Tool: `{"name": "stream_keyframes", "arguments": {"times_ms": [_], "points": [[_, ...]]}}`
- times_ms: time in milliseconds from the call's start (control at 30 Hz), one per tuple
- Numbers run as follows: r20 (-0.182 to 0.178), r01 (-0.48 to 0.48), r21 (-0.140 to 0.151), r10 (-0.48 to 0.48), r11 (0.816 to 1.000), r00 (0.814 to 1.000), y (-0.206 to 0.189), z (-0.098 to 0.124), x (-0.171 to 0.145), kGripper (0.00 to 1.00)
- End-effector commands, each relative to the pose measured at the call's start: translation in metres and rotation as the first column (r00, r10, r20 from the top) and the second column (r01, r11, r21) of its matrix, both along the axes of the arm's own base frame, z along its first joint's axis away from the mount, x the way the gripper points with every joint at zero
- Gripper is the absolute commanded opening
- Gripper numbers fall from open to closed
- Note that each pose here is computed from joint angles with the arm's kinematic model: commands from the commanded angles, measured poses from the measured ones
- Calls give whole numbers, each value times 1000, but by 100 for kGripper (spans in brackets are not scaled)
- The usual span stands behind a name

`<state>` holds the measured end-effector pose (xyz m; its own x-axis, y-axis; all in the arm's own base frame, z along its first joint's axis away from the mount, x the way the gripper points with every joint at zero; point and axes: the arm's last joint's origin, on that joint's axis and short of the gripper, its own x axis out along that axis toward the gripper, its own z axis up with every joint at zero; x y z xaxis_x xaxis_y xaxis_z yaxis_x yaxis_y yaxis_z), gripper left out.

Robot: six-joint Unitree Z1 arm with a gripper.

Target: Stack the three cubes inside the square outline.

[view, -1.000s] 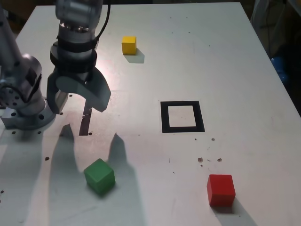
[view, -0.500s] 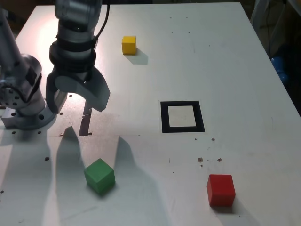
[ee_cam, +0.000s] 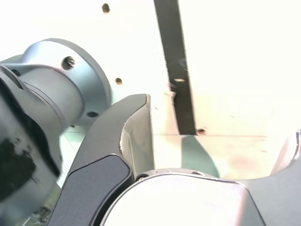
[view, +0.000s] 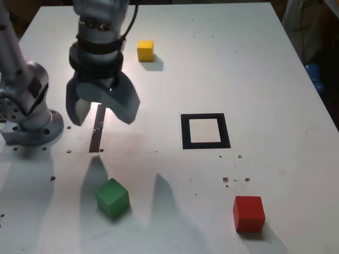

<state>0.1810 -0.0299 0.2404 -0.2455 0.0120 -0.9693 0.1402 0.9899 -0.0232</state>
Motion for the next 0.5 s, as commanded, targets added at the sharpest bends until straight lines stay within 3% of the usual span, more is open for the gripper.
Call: {"name": "stream_keyframes", "arguments": {"times_ms": [0, 133, 467], "points": [[6, 5, 5, -5, 1000, 1000, -6, 3, 9, 99], [25, 0, 8, 0, 1000, 1000, -14, 9, 25, 99], [34, -10, 1, 10, 1000, 999, -39, 22, 66, 99]]}}
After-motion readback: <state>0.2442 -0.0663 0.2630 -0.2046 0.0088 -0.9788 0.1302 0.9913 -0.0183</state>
